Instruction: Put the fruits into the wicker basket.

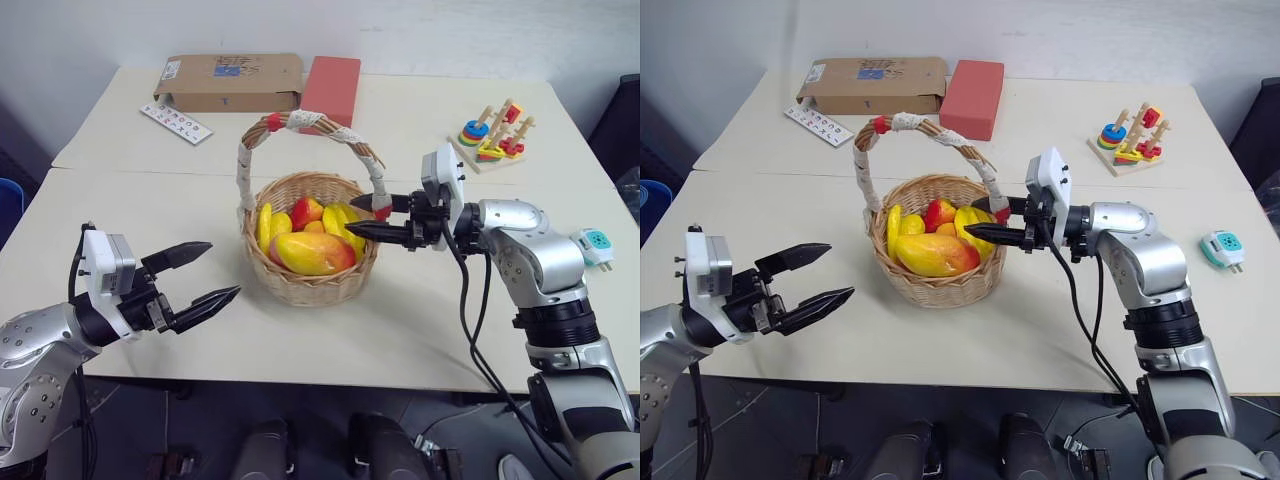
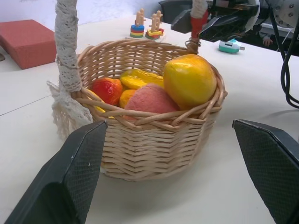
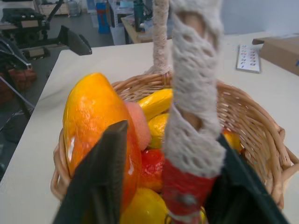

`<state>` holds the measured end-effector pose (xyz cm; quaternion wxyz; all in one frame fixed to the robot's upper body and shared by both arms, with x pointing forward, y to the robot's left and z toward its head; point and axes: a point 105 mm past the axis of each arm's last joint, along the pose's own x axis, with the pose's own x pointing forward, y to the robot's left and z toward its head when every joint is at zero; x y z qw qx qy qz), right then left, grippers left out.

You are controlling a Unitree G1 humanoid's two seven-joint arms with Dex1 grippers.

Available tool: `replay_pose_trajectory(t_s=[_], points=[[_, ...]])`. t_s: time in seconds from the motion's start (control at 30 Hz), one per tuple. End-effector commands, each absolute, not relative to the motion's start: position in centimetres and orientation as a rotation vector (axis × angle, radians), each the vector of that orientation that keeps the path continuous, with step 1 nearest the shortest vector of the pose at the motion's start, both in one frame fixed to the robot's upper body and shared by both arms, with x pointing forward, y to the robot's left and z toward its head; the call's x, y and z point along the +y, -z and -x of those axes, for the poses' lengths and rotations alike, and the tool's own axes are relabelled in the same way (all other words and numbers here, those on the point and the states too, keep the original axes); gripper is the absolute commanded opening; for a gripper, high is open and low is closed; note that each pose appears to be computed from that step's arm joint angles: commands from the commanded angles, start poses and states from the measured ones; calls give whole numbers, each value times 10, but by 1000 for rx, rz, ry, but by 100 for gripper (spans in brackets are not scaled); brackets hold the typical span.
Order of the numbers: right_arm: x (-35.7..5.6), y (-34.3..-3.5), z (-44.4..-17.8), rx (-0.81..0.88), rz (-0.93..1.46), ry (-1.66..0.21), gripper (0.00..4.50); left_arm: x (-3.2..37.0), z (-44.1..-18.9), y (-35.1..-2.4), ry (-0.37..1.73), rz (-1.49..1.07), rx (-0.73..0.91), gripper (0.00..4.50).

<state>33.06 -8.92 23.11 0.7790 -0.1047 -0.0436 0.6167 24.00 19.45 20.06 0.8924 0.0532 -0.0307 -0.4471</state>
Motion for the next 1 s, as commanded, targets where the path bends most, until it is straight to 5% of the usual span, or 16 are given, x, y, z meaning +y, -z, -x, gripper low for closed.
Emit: replay_pose_trajectory(t_s=[0.03, 0.1, 0.4, 0.7, 0.9, 0.93, 1.0], points=[[-108, -241, -321, -103, 242, -1322, 73, 189, -238, -209, 947, -144, -103, 450], [-124, -244, -314, -90, 227, -1280, 17, 185, -241, -208, 971, -139, -103, 450], [-221, -286, -290, -246, 18, -758, 18, 171, -261, -208, 1079, -126, -113, 450], [-312, -256, -295, -217, 48, -275, 18, 161, -274, -211, 1168, -127, -117, 450], [-325, -231, -310, -194, 106, -212, 18, 157, -274, -213, 1194, -139, -126, 450], [-324, -228, -311, -184, 111, -224, 95, 157, -274, -213, 1196, -141, -126, 450], [-324, -226, -310, -180, 112, -231, 158, 157, -273, -214, 1202, -148, -124, 450]])
